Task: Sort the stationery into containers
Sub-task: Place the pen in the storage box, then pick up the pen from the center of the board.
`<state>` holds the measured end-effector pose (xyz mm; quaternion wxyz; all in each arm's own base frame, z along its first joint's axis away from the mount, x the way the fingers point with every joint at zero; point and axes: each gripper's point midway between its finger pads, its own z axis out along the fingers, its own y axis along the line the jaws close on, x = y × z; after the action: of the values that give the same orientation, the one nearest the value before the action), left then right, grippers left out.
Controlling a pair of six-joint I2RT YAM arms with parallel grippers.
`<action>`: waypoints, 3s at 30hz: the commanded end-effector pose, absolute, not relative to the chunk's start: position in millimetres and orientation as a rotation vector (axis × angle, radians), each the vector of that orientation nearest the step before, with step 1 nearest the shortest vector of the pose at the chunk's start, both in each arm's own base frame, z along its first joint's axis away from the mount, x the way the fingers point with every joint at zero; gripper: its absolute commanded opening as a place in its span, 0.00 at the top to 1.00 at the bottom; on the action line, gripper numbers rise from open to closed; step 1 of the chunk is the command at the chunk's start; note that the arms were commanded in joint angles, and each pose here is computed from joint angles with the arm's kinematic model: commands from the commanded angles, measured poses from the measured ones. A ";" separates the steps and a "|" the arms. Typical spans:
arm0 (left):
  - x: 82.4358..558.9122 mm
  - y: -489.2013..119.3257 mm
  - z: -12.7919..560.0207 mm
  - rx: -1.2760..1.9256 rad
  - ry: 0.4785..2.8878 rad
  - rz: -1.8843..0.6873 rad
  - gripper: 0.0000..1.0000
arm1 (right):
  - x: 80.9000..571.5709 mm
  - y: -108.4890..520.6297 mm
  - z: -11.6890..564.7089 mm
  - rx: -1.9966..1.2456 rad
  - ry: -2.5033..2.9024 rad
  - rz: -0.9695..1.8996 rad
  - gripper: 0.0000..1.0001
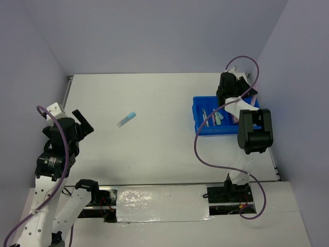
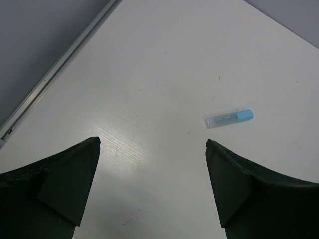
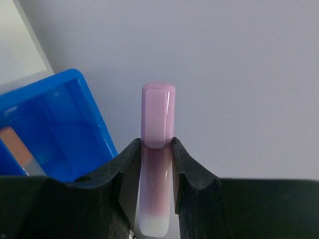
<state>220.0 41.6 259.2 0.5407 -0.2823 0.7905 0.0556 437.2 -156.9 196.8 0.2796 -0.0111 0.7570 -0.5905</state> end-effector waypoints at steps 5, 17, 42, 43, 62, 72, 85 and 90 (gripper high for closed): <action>226.7 37.5 266.7 -0.631 1.856 0.120 0.01 | 441.9 -162.9 182.4 0.096 2.035 -1.568 0.95; 227.7 35.7 265.7 -0.619 1.864 0.117 0.01 | 429.1 -166.2 145.7 0.113 2.116 -1.550 0.71; 273.3 -20.8 235.0 -0.327 2.060 -0.082 0.01 | 466.6 -55.0 217.9 0.373 2.189 -0.683 0.00; 281.8 -28.5 216.5 -0.310 2.159 -0.091 0.01 | 459.6 -39.9 240.6 0.358 2.145 -0.566 0.00; 433.5 -96.8 42.8 0.170 2.651 -0.145 0.01 | 184.5 231.9 193.8 -0.327 2.079 0.910 0.00; 399.1 -91.8 -22.3 0.262 2.806 0.057 0.07 | 164.3 217.2 211.5 -0.382 2.003 0.928 0.00; 372.3 -115.9 -28.6 0.330 2.901 0.026 1.00 | 165.7 199.4 221.0 -0.242 1.885 0.943 0.00; 378.6 -198.0 49.1 0.315 2.669 -0.315 1.00 | 184.7 184.1 214.1 0.008 1.891 0.895 0.00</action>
<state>417.9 -140.8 23.8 0.2280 0.0997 0.9684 -0.0155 168.0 192.3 204.3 0.4729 -0.0749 0.7963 0.3696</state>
